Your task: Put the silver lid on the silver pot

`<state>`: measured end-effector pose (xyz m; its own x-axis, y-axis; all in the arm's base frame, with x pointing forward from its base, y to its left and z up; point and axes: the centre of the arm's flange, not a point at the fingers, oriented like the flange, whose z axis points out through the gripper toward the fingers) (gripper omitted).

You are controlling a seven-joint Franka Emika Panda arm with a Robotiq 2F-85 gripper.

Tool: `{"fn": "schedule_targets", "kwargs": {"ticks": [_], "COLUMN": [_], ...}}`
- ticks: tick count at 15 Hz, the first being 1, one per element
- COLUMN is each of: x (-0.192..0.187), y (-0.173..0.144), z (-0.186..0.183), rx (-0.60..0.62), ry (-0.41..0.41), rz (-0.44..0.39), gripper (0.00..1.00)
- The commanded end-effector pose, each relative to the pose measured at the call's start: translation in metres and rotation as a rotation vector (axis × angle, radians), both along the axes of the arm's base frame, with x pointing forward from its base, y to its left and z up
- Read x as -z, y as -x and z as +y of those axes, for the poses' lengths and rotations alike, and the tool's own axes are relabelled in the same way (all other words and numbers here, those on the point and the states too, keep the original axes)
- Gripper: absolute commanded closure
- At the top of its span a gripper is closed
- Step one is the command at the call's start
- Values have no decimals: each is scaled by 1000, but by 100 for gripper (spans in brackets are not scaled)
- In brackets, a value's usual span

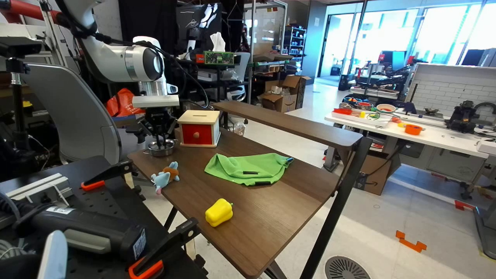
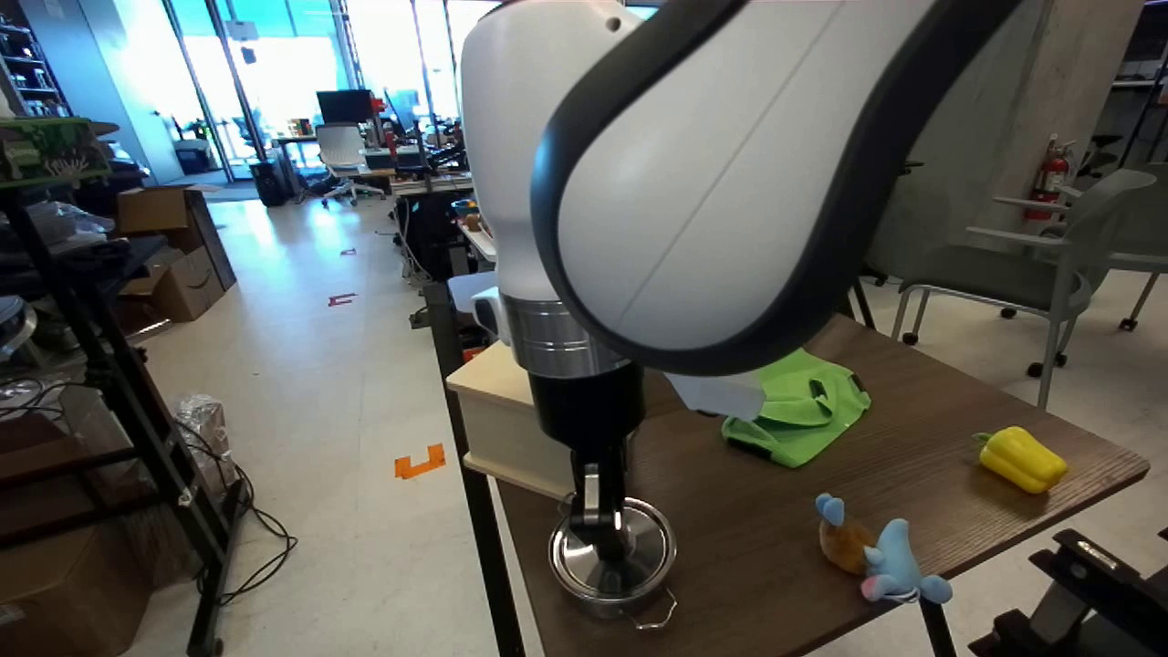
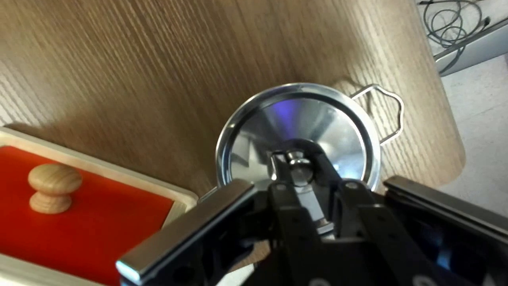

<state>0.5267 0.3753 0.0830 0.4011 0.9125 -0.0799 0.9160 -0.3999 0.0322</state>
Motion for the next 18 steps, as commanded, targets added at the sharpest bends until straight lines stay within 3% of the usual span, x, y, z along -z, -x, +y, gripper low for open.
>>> {"fn": "schedule_targets", "kwargs": {"ticks": [1, 2, 10, 15, 18], "x": [5, 5, 3, -14, -45], "y": [1, 0, -3, 2, 11], "z": [-3, -4, -11, -16, -17], "rx": [-18, -17, -3, 12, 23], "ry": [-18, -15, -13, -15, -33], "rz": [-42, -44, -21, -26, -40], "gripper": [57, 54, 0, 0, 0]}}
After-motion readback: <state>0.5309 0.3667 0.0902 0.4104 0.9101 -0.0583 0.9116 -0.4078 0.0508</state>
